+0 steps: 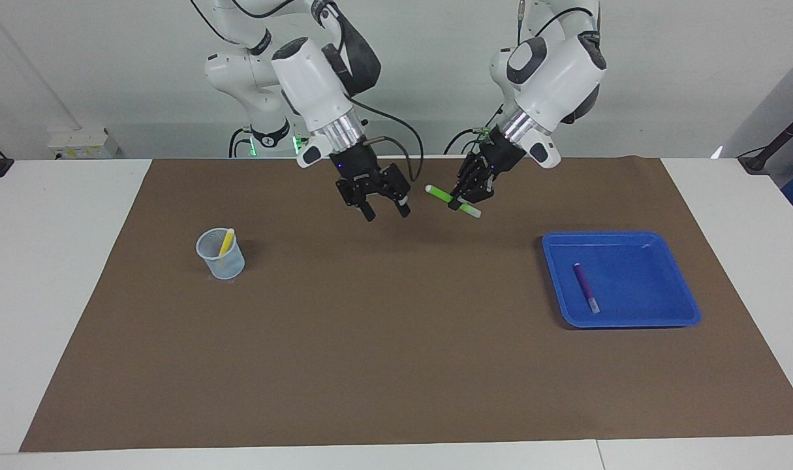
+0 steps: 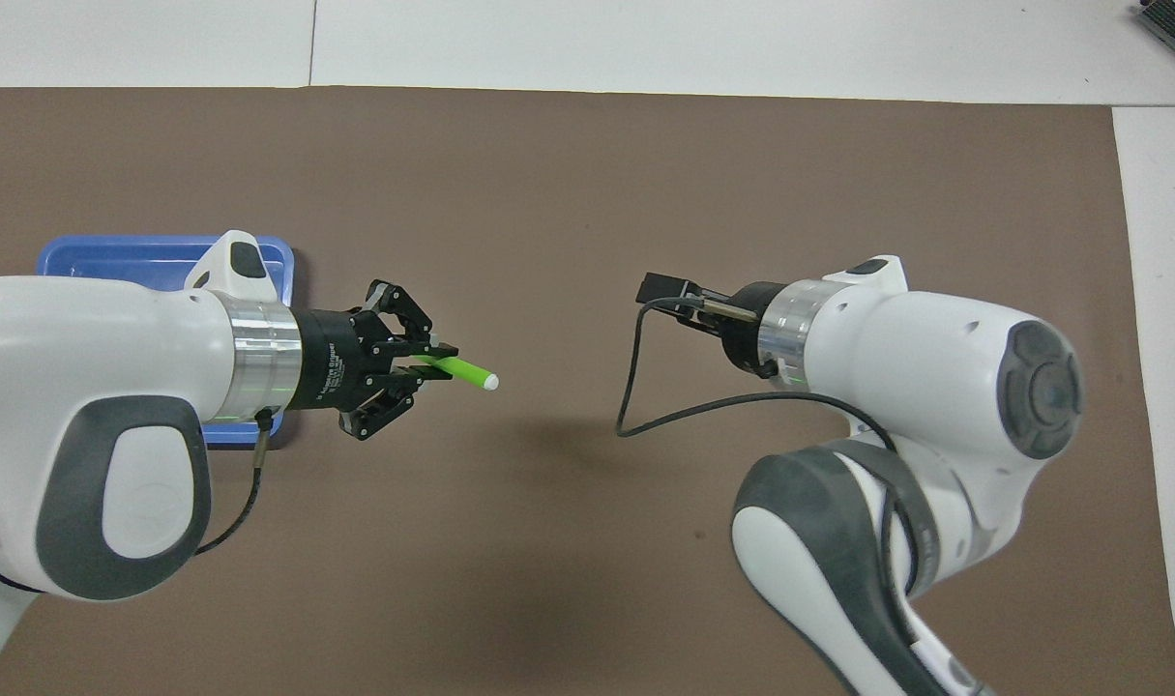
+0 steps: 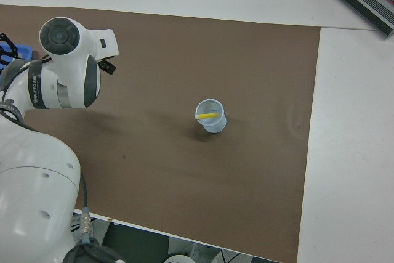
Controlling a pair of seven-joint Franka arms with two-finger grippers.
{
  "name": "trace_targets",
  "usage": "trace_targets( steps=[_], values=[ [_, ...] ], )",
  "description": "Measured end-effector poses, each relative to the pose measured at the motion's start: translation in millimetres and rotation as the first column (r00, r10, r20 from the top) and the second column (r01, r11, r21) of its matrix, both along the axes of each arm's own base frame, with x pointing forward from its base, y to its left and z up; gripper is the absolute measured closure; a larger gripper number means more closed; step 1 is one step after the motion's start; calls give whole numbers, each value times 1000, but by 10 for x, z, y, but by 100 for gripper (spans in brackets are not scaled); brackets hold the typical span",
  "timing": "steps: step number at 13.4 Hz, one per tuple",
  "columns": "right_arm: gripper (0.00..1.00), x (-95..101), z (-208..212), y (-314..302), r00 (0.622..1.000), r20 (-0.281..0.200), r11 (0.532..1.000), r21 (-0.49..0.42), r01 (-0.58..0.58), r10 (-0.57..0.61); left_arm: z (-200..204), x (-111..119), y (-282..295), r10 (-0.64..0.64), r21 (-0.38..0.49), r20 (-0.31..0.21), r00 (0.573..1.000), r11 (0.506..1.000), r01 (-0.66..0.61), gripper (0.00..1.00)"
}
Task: Right arm passes pens to left for tray arrangement
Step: 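Open the right gripper and pull it back from the green pen, then lay the green pen in the blue tray beside the purple pen with the left gripper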
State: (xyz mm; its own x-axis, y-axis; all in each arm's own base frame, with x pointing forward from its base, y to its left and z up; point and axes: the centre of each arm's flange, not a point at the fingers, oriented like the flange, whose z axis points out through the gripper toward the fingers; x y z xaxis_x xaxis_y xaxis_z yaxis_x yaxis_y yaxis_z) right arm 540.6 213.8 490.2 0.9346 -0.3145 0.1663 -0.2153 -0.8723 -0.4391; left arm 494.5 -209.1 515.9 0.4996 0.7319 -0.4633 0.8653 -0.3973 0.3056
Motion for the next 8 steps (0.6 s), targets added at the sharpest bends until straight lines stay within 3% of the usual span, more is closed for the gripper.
trace_targets(
  steps=[3, 4, 6, 8],
  values=[
    [4, 83, -108, -702, 988, -61, 980, -130, -147, 141, -39, -14, 432, -268, 74, 64, 961, 962, 263, 81],
    [10, 78, -164, -875, 976, -91, 956, -199, -215, 200, -60, -29, 556, -359, 114, 76, 930, 930, 349, 81],
    [9, 36, -299, -1091, 933, -156, 880, -312, -359, 325, -115, -31, 835, -512, 193, 84, 855, 850, 491, 81],
    [9, -22, -479, -1290, 886, -214, 811, -358, -464, 412, -161, -7, 1150, -639, 276, 80, 765, 752, 599, 81]
  ],
)
